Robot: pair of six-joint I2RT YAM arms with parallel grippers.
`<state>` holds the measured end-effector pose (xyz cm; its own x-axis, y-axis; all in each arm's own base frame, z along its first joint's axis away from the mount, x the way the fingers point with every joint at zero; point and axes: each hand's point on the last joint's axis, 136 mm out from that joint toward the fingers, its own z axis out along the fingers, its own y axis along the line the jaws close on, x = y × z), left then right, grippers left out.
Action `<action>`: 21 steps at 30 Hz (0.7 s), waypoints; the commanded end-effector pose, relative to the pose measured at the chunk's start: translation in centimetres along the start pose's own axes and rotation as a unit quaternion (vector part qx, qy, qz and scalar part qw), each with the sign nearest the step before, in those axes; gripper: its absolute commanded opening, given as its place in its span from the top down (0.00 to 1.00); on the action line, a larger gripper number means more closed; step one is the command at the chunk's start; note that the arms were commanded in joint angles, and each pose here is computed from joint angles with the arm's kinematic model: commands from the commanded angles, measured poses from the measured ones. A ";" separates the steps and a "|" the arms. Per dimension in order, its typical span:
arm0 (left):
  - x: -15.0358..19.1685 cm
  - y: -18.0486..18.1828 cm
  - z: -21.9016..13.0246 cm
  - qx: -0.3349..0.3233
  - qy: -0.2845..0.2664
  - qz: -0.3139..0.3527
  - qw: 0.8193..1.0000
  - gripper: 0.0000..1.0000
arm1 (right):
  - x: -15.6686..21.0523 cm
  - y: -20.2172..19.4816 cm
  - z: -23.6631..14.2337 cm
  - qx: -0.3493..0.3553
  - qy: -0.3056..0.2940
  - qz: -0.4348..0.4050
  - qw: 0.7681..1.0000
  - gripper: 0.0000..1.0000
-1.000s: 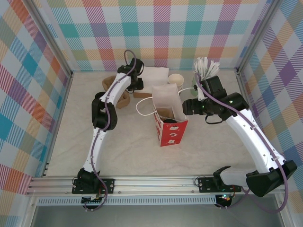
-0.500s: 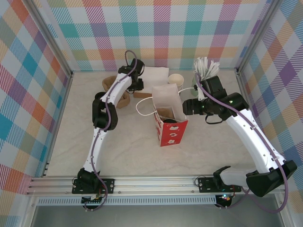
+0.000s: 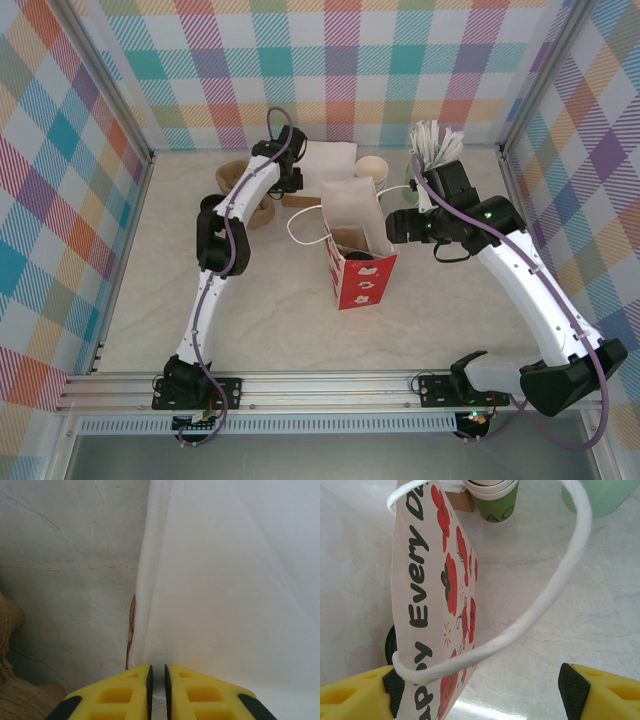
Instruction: Pack the takeout coffee
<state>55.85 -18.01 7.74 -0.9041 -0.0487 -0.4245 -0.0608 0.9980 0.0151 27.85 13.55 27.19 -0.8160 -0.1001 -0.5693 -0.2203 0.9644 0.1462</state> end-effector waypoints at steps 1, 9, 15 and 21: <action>2.7 0.1 2.1 -0.013 0.048 0.018 0.999 0.86 | -0.2 -0.2 -0.7 0.001 -0.014 0.006 1.000 0.18; 0.8 -0.5 -0.2 0.008 0.018 0.014 1.000 0.99 | -0.2 -0.2 -0.7 0.000 -0.016 0.007 1.000 0.18; -1.2 -1.1 -3.2 0.031 -0.018 0.008 0.999 1.00 | -0.2 -0.2 -0.7 0.000 -0.015 0.008 1.000 0.18; -3.1 -0.7 -7.0 0.036 -0.057 0.008 0.998 1.00 | -0.1 -0.1 -0.5 -0.002 -0.014 0.009 1.000 0.18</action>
<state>55.88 -18.45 8.53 -0.9020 -0.0407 -0.4298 -0.0418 0.9991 -0.0067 27.77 13.51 27.36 -0.8135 -0.0956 -0.5736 -0.2186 0.9643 0.1494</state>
